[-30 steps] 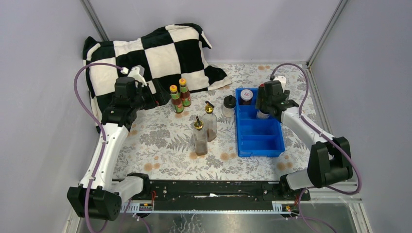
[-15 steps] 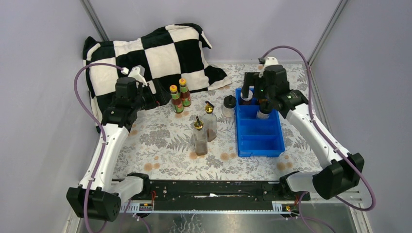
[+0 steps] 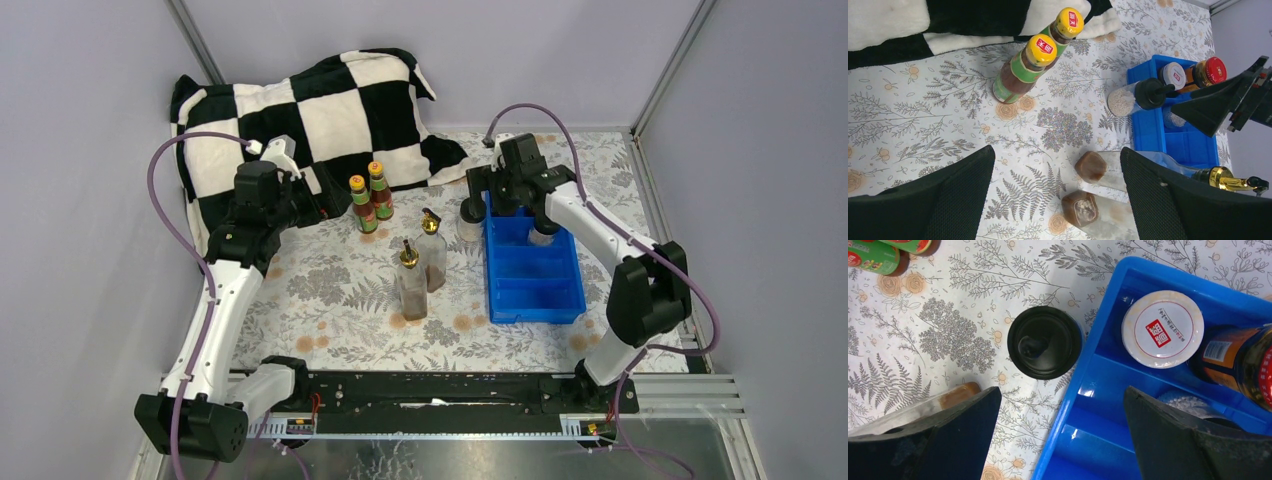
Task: Organize the condiment bottles
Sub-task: Pick up the bottle from the center of the board.
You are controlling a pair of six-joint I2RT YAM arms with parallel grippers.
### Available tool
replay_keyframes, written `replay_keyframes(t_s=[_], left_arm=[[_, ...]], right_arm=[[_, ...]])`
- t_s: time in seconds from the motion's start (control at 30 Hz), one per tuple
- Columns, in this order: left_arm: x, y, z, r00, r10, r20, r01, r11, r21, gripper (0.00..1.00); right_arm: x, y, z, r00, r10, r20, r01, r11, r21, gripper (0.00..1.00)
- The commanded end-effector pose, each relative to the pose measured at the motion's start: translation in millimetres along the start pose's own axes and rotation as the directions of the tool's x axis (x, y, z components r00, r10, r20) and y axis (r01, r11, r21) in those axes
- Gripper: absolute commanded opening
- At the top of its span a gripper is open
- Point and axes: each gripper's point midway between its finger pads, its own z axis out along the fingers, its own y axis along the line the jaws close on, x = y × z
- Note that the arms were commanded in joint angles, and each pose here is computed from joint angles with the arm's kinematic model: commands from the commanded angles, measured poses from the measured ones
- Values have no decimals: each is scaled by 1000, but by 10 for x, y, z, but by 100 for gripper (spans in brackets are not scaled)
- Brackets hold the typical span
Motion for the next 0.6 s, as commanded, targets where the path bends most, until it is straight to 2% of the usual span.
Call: replay_keyframes(t_s=[0.0,0.17,0.4,0.57], left_arm=[[-19,-1,10,1000,-3,17,3,1000,-2,99],[-24,7,8,1000,3,21,-3,1000,-7,99],[-28,18,5,1000,8,21,-8,1000,-13,99],[-8,9,6,1000,5,16,-5,1000,-8,99]], right_arm=[[-319,121,-34,997,-38,65,41,998,-45,100],[-376,180,111,998,-53,40,55,997,-62,100],[-242,264,269,995,-101,-22,99,993,-64,100],[-173,279,344,992,-113,-49,110,992,-61,95]])
